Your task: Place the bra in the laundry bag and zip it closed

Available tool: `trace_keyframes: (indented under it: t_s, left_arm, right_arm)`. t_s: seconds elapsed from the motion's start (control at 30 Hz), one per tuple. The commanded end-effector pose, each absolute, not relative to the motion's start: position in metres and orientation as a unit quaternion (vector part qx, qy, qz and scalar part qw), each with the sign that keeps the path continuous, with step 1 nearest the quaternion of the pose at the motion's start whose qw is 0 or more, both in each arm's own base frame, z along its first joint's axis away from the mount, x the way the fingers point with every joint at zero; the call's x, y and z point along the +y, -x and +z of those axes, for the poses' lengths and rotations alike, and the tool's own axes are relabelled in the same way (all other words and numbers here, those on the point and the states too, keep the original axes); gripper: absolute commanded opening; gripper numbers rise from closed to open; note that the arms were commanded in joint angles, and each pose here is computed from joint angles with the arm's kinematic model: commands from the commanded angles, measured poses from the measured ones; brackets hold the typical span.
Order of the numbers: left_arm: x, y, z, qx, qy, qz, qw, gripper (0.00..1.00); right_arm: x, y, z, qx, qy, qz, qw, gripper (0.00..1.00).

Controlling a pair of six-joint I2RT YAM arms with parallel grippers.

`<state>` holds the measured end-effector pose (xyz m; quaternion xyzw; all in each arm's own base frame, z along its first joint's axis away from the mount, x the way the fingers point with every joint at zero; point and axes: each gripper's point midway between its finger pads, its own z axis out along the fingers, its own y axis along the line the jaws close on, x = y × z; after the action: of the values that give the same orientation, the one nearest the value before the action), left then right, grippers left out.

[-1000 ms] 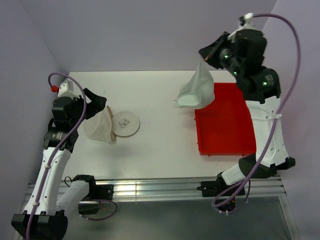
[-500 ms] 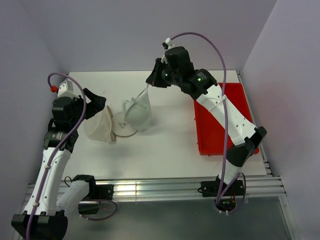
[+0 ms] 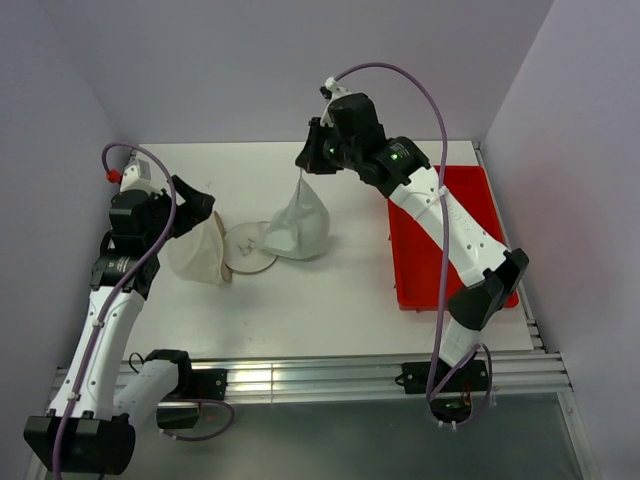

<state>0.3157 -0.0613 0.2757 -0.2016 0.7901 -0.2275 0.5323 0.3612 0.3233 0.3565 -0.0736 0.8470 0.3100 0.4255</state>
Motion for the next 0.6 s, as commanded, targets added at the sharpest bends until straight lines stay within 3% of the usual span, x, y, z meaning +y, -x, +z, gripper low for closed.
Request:
trace_keyframes:
  t_s: [0.0,0.07,0.2,0.43,0.57]
  left_arm:
    - [-0.065,-0.321,0.281,0.781,0.201,-0.242,0.54,0.88]
    - [-0.066,-0.321,0.276,0.783,0.206,-0.243,0.534,0.89]
    - [-0.072,-0.32,0.263,0.788,0.215,-0.259,0.515,0.89]
    - [-0.086,-0.317,0.226,0.799,0.235,-0.286,0.473,0.84]
    - [-0.099,-0.315,0.213,0.804,0.236,-0.29,0.463,0.84]
  right_arm:
    - [0.313,-0.374,0.346,0.855,0.08,0.267,0.438,0.0]
    - [0.318,-0.36,0.354,0.837,0.109,0.294,0.448,0.0]
    - [0.321,-0.332,0.303,0.852,0.136,0.293,0.412,0.03]
    - [0.267,-0.29,0.23,0.884,0.052,0.253,0.39,0.02]
    - [0.221,-0.262,0.197,0.893,-0.01,0.219,0.393,0.12]
